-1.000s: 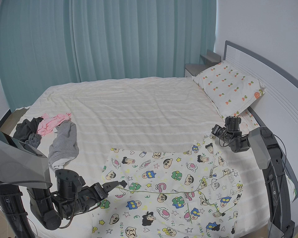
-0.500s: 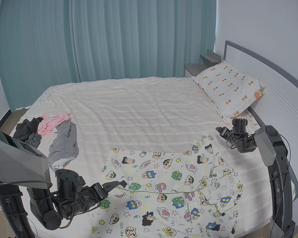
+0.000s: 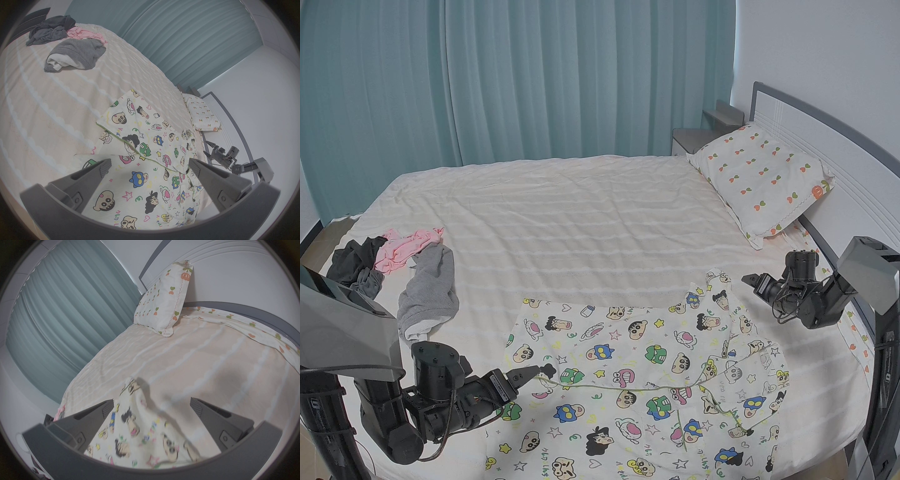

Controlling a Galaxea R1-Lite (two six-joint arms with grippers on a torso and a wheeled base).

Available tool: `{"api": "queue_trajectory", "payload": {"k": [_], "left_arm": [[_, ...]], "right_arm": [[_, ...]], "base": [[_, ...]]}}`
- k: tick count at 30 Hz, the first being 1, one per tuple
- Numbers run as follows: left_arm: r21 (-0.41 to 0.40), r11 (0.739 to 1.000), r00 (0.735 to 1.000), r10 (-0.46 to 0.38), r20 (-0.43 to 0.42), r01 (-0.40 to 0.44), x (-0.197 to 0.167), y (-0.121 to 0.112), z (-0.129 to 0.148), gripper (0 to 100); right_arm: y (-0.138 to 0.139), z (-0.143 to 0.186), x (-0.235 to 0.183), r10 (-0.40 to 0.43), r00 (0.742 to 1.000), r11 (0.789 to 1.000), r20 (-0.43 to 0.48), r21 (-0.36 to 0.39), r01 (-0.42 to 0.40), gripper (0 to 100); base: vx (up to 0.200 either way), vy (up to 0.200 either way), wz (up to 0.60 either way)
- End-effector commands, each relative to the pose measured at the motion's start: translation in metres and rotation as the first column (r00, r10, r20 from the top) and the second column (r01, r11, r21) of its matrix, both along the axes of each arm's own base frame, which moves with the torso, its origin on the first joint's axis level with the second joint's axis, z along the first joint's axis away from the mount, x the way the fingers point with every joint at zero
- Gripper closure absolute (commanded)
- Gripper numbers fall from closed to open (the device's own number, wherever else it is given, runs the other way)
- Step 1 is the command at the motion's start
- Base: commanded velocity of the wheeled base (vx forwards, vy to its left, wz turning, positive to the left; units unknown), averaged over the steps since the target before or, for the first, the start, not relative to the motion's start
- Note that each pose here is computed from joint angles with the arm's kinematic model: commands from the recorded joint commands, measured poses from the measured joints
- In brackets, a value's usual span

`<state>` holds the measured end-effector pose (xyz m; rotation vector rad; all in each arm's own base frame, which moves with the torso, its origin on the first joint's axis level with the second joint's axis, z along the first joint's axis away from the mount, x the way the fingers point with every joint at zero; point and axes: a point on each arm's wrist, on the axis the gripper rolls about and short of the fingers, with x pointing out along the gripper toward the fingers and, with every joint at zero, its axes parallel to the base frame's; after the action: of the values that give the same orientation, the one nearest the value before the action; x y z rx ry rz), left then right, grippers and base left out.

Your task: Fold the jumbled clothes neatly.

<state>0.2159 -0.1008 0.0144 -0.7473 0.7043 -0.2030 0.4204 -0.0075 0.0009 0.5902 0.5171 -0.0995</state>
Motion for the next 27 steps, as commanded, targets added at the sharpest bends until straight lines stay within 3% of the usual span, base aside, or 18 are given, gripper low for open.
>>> {"api": "queue_trajectory", "payload": {"k": [1,2,4,7,13,16,21,24,27], "left_arm": [[0.011,0.999,0.999,-0.039,-0.027,0.039,-0.01,-0.005,-0.002,0],[0.011,0.999,0.999,-0.039,-0.027,0.039,-0.01,-0.005,-0.002,0],[0.014,0.999,0.999,-0.044,-0.031,0.045,-0.012,-0.006,-0.003,0],[0.022,0.999,0.998,-0.046,-0.04,0.047,-0.013,-0.005,-0.005,0],[0.04,0.996,0.995,-0.075,-0.06,0.078,-0.019,-0.008,-0.008,0],[0.06,0.994,0.995,-0.083,-0.055,0.086,-0.019,-0.008,-0.009,0],[0.188,0.97,0.987,-0.148,-0.06,0.157,-0.031,0.0,-0.012,0],[0.199,0.967,0.987,-0.145,-0.075,0.157,-0.032,0.001,-0.014,0],[0.224,0.959,0.98,-0.141,-0.143,0.171,-0.036,0.004,-0.019,0]], "right_arm": [[0.02,0.028,-0.153,0.156,0.988,0.983,-0.002,0.095,-0.155,0],[0.02,0.028,-0.153,0.156,0.988,0.983,-0.002,0.095,-0.155,0],[0.027,0.022,-0.175,0.21,0.977,0.96,-0.025,0.197,-0.201,0],[0.033,0.009,-0.187,0.287,0.955,0.934,-0.07,0.241,-0.263,0],[0.04,-0.029,-0.194,0.345,0.925,0.927,-0.158,0.212,-0.309,0],[0.04,-0.031,-0.196,0.358,0.918,0.925,-0.171,0.199,-0.324,0],[0.042,-0.025,-0.2,0.377,0.912,0.917,-0.159,0.202,-0.344,0],[0.045,-0.022,-0.204,0.396,0.905,0.909,-0.158,0.205,-0.362,0],[0.048,-0.02,-0.208,0.413,0.896,0.903,-0.163,0.205,-0.379,0]], "base": [[-0.2,0.0,0.0],[-0.2,0.0,0.0],[-0.2,0.0,0.0],[-0.2,0.0,0.0],[-0.2,0.0,0.0],[-0.2,0.0,0.0],[0.0,0.0,0.0],[0.0,0.0,0.0],[0.0,0.0,0.0]]}}
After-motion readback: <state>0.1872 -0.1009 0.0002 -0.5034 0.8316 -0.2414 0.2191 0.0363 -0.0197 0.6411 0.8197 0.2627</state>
